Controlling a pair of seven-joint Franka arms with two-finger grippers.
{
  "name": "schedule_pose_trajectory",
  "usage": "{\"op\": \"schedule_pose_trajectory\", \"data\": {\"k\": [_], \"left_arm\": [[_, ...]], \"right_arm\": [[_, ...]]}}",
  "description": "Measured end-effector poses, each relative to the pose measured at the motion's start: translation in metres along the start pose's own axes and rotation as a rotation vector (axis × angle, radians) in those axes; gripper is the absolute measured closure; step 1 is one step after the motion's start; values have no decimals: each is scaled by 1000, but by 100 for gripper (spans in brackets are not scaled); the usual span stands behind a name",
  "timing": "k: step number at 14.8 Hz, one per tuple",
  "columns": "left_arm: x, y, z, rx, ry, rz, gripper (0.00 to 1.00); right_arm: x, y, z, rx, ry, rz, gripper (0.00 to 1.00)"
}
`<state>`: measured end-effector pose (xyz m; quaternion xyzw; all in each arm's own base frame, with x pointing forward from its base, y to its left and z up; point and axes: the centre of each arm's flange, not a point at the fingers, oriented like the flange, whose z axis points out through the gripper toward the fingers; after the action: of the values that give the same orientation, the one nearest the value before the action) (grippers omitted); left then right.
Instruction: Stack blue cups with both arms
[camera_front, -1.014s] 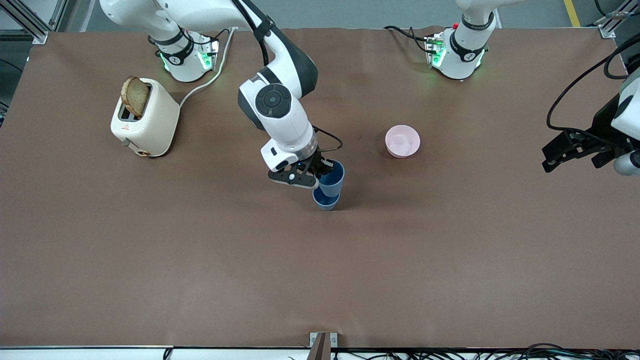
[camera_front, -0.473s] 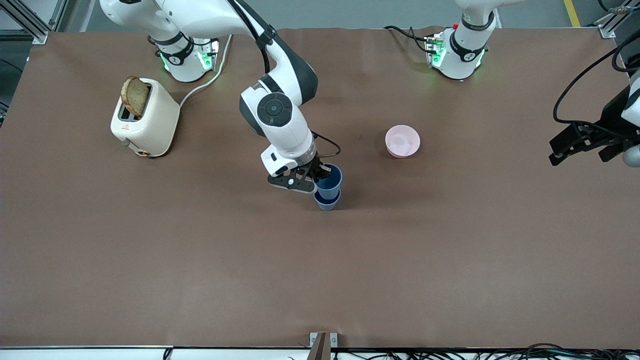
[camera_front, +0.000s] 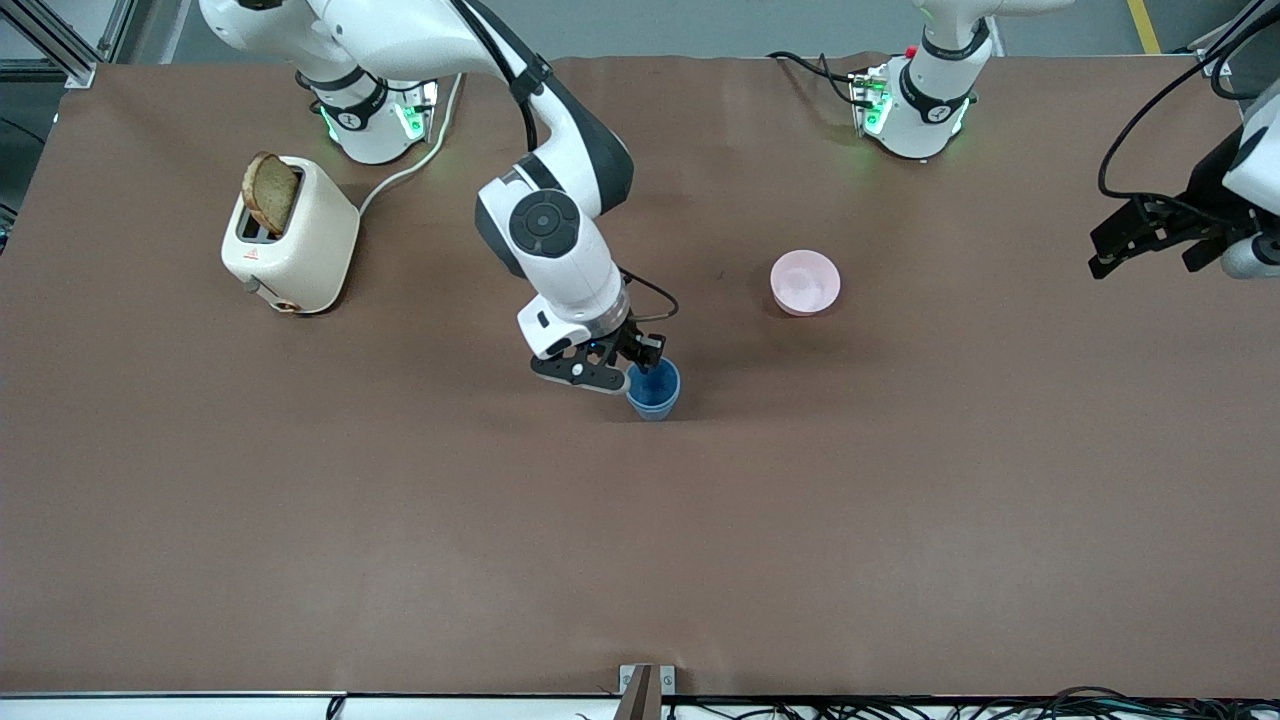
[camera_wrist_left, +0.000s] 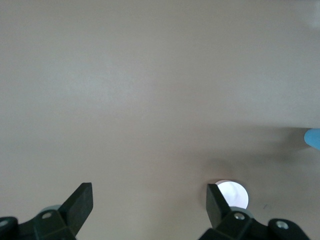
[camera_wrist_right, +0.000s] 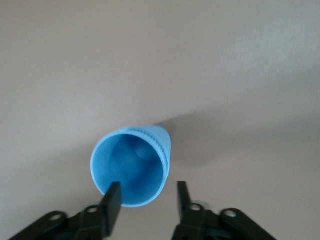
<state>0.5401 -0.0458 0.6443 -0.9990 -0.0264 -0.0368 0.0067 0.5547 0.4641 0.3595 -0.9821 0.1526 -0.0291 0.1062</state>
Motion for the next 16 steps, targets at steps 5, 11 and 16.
{"op": "schedule_pose_trajectory", "data": {"k": [5,11,16], "left_arm": [[-11,-3,-10,0,-3,60,0],[-14,3,-7,3,-33,114,0],[-12,17,-9,1,-27,139,0]], "right_arm": [[101,93,-143,-54,65,10,0],[157,239,-261,-143,53,17,0],[157,338,-328,-163,-3,-35,0]]}}
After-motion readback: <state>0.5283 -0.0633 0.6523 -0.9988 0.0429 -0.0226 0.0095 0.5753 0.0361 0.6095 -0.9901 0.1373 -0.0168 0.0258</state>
